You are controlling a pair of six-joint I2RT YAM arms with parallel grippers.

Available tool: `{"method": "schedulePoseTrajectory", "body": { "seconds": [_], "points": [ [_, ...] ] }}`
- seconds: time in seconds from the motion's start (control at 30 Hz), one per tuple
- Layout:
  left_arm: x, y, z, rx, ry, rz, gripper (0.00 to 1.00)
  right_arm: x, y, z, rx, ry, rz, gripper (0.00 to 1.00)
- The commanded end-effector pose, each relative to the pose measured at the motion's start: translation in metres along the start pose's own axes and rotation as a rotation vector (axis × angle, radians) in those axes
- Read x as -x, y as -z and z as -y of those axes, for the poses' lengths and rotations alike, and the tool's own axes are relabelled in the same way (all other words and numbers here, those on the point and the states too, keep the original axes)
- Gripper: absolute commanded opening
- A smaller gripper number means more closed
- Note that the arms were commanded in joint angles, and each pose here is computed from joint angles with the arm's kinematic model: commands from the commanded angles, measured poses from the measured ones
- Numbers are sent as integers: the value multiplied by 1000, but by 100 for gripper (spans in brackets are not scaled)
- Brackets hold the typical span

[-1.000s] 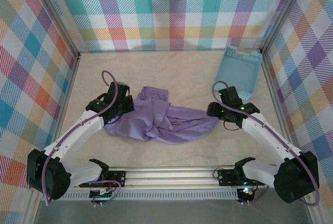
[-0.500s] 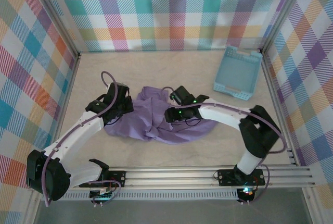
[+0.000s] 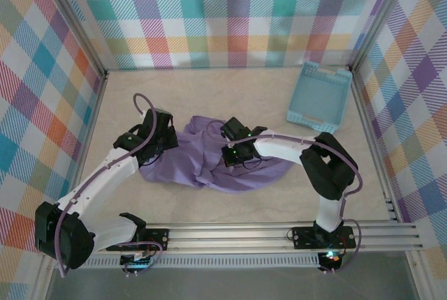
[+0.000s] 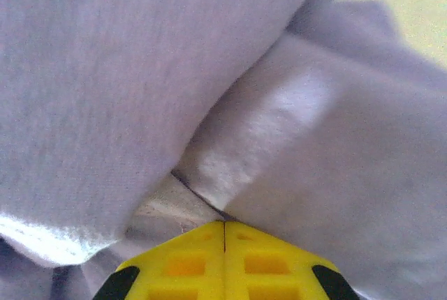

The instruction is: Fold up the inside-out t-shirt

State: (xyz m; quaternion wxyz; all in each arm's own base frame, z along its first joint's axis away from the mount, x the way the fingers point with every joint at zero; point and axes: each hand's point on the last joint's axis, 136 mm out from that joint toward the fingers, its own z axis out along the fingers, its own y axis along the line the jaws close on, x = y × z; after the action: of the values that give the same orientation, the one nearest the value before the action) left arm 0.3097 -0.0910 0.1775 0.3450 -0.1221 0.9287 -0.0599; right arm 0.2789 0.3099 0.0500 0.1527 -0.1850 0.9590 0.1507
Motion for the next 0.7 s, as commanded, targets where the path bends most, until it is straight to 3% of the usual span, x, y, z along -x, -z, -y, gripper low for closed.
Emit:
{"method": "schedulePoseTrajectory", "body": {
  "seconds": [0.0,0.2,0.37,0.43,0.57,0.67],
  "points": [
    [40,20,-1,27,45,98,0,31,60,13,-80,12,166,0],
    [114,66,-5,51,87,247,0,77,197,44,-162,-22,495,0],
    [195,156,5,-17,138,448,0,101,346,45,-146,-45,849,0],
    [215,190,18,-101,123,519,0,99,384,48,-152,-61,935,0],
    [223,216,42,-251,86,541,0,85,416,68,-234,-115,1024,0],
    [205,196,57,-309,47,457,0,71,393,90,-304,-172,972,0]
  ]
}}
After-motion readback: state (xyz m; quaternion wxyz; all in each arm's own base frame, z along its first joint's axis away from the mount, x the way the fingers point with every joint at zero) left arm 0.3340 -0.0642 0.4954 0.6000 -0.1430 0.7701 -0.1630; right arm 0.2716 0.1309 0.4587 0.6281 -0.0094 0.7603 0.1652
